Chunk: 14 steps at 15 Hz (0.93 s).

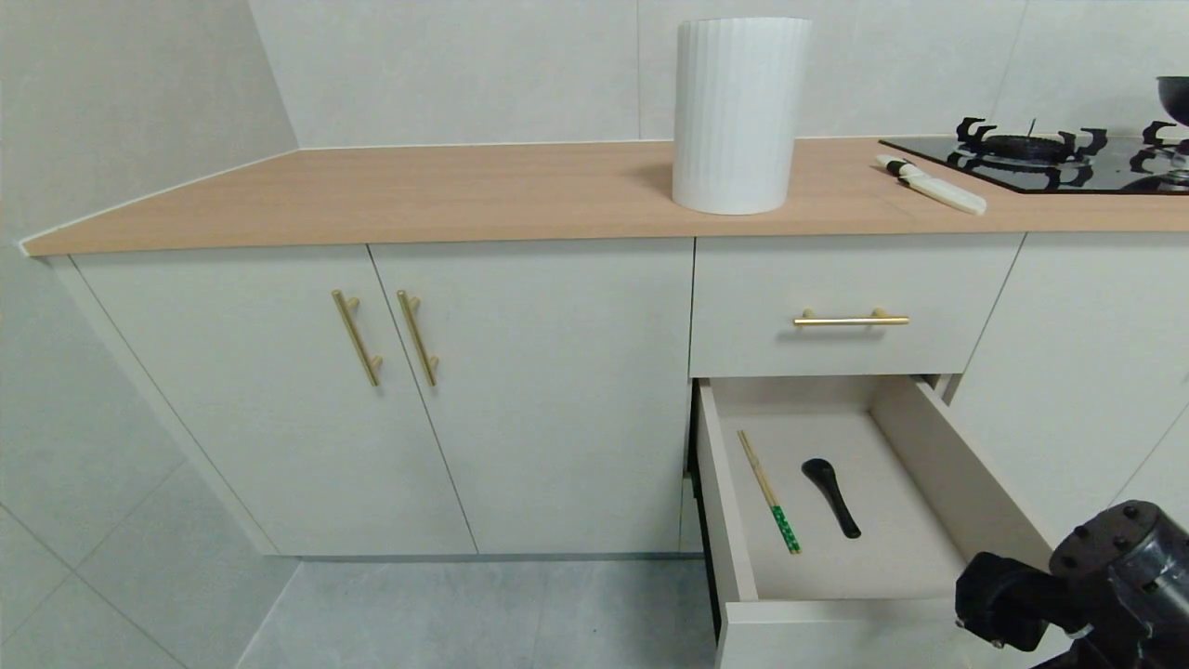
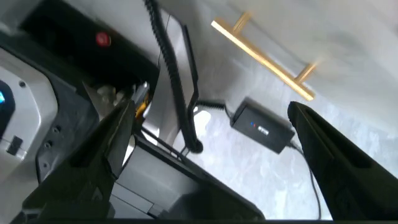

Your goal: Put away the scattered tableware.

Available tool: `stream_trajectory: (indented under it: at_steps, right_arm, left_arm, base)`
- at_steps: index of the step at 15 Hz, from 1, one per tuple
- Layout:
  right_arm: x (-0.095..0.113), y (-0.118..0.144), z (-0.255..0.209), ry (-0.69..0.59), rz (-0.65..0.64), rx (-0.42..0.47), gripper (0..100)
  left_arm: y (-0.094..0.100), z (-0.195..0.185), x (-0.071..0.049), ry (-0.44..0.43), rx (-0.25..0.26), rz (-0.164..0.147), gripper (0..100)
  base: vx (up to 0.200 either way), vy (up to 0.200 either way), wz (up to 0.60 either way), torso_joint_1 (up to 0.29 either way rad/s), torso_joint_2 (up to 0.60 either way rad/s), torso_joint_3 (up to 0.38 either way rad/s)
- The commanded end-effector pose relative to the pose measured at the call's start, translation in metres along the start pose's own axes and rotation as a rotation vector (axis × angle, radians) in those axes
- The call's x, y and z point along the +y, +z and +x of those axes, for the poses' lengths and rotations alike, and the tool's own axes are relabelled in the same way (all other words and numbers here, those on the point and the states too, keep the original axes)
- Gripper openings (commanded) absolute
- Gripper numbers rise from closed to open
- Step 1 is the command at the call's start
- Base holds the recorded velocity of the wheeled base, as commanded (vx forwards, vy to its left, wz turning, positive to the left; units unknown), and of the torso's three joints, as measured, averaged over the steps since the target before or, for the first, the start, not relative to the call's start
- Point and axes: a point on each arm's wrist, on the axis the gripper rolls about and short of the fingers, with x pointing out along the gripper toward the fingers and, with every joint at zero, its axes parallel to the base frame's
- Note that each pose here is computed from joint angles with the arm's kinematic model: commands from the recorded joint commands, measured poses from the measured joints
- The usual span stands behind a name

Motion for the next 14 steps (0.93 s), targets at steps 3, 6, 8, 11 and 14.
stream_trajectory:
  at_steps: [3,6,8,11,14]
  right_arm:
    - [0.001,0.005,0.018,-0.005,0.006,0.080,100]
    - [-0.004,0.011,0.026,-0.041,0.054,0.086,100]
    - [-0.009,0.019,0.038,-0.109,0.118,0.075,100]
    - [-0.011,0.032,0.051,-0.163,0.233,0.064,100]
    - [-0.021,0.040,0.054,-0.195,0.299,0.052,100]
  left_arm:
    - [0.000,0.000,0.000,0.000,0.001,0.000,100]
    - [0.000,0.000,0.000,0.000,0.001,0.000,100]
    - [0.000,0.000,0.000,0.000,0.001,0.000,100]
    - [0.000,0.000,0.000,0.000,0.001,0.000,100]
    - [0.000,0.000,0.000,0.000,0.001,0.000,100]
  base:
    - [0.000,0.000,0.00,0.000,0.00,0.000]
    - [0.000,0.000,0.00,0.000,0.00,0.000]
    - [0.000,0.000,0.00,0.000,0.00,0.000]
    - [0.000,0.000,0.00,0.000,0.00,0.000]
    - [0.000,0.000,0.00,0.000,0.00,0.000]
